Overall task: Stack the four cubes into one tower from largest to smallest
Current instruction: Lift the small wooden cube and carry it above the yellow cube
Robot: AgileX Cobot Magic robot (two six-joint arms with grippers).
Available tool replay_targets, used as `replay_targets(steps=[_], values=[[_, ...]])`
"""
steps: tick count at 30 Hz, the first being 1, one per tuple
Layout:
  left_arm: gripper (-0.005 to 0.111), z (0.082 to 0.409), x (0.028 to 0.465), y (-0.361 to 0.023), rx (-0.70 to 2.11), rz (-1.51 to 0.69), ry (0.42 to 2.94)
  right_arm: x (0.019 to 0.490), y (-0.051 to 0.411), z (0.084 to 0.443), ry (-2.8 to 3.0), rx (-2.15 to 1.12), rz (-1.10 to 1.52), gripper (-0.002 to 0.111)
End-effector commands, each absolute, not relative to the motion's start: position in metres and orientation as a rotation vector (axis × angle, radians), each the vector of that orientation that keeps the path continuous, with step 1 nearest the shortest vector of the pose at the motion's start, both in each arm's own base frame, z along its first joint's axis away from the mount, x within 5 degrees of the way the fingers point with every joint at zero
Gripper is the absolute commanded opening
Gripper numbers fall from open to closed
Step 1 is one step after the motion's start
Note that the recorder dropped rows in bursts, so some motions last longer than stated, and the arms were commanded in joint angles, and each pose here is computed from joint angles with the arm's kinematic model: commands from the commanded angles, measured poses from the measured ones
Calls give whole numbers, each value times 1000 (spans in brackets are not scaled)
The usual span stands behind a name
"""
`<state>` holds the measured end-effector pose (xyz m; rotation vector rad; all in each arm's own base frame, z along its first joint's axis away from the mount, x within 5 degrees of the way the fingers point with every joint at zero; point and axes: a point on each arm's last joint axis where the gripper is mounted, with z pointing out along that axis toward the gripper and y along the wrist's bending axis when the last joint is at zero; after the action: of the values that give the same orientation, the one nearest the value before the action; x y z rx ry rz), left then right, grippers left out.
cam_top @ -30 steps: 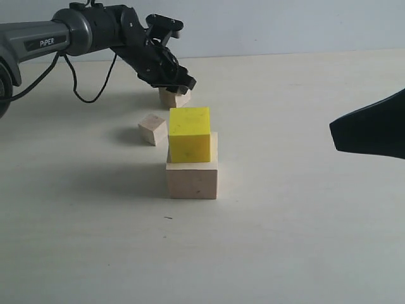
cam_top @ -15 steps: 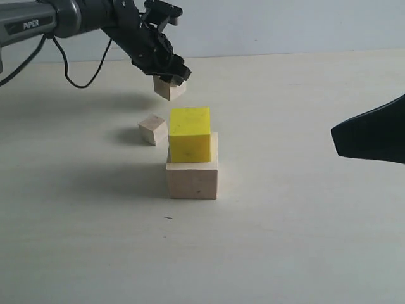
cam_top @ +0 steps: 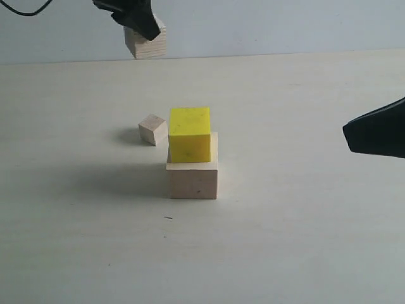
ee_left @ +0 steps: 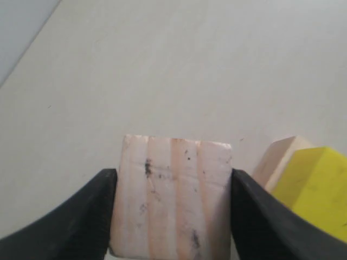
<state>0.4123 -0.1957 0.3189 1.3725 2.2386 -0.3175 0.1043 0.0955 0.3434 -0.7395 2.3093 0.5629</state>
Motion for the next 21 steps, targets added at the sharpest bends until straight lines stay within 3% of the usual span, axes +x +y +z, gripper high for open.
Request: replay_targets(steps=[1, 11, 15, 21], values=[[0, 334, 399, -212, 1367, -523, 2156, 114, 88, 345, 2226, -769, 379, 0], [0, 339, 370, -252, 1486, -522, 2102, 118, 80, 344, 2229, -753, 249, 0], [0, 334, 351, -241, 1552, -444, 2143, 117, 79, 343, 2244, -758, 244, 0], [0, 337, 329, -232, 1642, -564, 2042, 117, 80, 343, 2245, -757, 249, 0]])
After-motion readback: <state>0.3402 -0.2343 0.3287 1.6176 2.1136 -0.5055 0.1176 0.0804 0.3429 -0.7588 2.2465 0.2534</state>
